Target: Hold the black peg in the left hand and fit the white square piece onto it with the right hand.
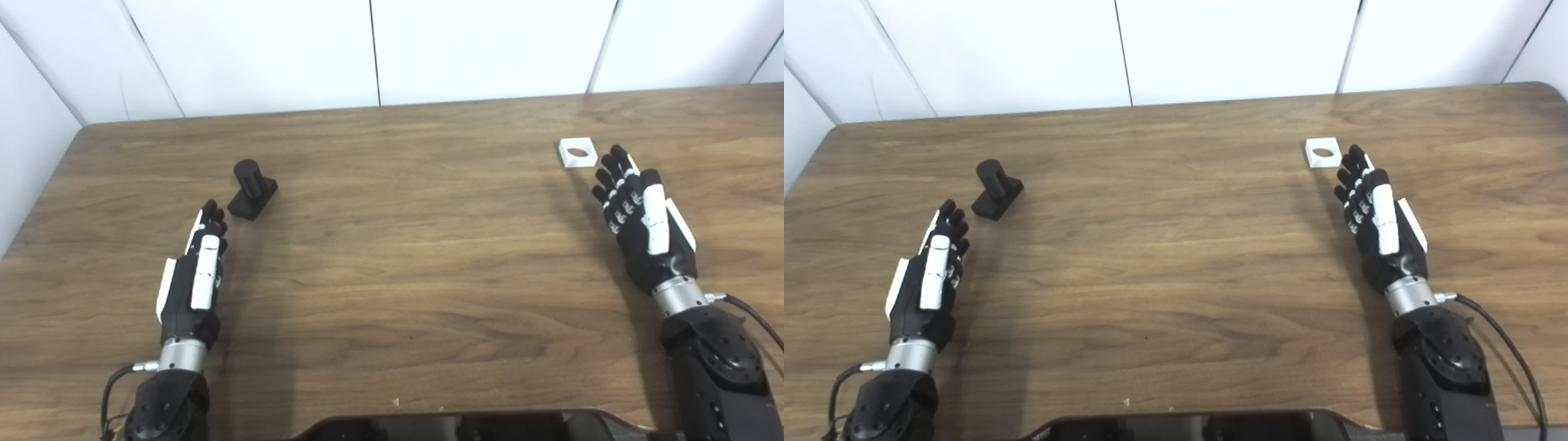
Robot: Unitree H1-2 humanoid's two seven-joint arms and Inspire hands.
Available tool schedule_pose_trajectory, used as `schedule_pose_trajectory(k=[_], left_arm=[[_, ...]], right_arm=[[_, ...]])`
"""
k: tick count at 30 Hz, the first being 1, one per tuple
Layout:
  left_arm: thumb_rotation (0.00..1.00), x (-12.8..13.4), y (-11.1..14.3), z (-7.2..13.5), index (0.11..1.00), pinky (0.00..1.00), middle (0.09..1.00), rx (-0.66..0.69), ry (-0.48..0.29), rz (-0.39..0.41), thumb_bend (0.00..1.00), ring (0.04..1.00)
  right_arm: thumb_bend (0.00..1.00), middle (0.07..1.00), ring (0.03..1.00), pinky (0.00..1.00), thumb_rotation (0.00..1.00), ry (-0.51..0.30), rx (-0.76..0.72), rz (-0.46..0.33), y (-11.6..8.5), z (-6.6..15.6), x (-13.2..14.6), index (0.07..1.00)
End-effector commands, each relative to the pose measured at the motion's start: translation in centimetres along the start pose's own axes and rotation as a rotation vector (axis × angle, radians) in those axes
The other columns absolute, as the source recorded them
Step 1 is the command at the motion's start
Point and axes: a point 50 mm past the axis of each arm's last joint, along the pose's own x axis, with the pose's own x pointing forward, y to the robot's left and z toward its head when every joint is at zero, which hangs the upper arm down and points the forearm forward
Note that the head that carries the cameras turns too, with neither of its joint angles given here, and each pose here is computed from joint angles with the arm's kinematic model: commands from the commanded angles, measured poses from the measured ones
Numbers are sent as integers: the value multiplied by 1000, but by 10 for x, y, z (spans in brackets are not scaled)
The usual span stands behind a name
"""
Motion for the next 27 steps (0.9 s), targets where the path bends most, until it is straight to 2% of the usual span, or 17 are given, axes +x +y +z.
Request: schedule_pose_trajectory(k=[1,4,11,15,18,20,27], left_arm=[[860,5,-1,19,1000,1000,1000,39,-69,21,498,1000],[775,4,-1,22,1000,1000,1000,94,-70,38,534,1000],[660,3,-2,35,1000,996,1000,207,-114,66,594,1000],[612,3,-5,48,993,984,1000,391,-144,130,641,1000],[562,3,-7,53,982,998,1000,453,-151,146,672,1000],[488,4,-8,54,964,1000,1000,481,-156,154,699,1000],[398,11,-10,54,929,1000,1000,589,-171,205,730,1000]], right_arm=[[607,1000,1000,1000,1000,43,9,-2,-5,-14,-13,1000],[608,1000,1000,1000,1000,44,7,-3,-6,-14,-12,1000],[591,1000,1000,1000,1000,45,-6,-1,-8,-16,-11,1000],[586,1000,1000,1000,1000,49,5,6,-7,-16,-11,1000],[582,1000,1000,1000,1000,44,11,5,-6,-17,-10,1000],[578,1000,1000,1000,1000,42,14,7,-5,-18,-10,1000],[574,1000,1000,1000,1000,57,-3,7,-5,-19,-8,1000]])
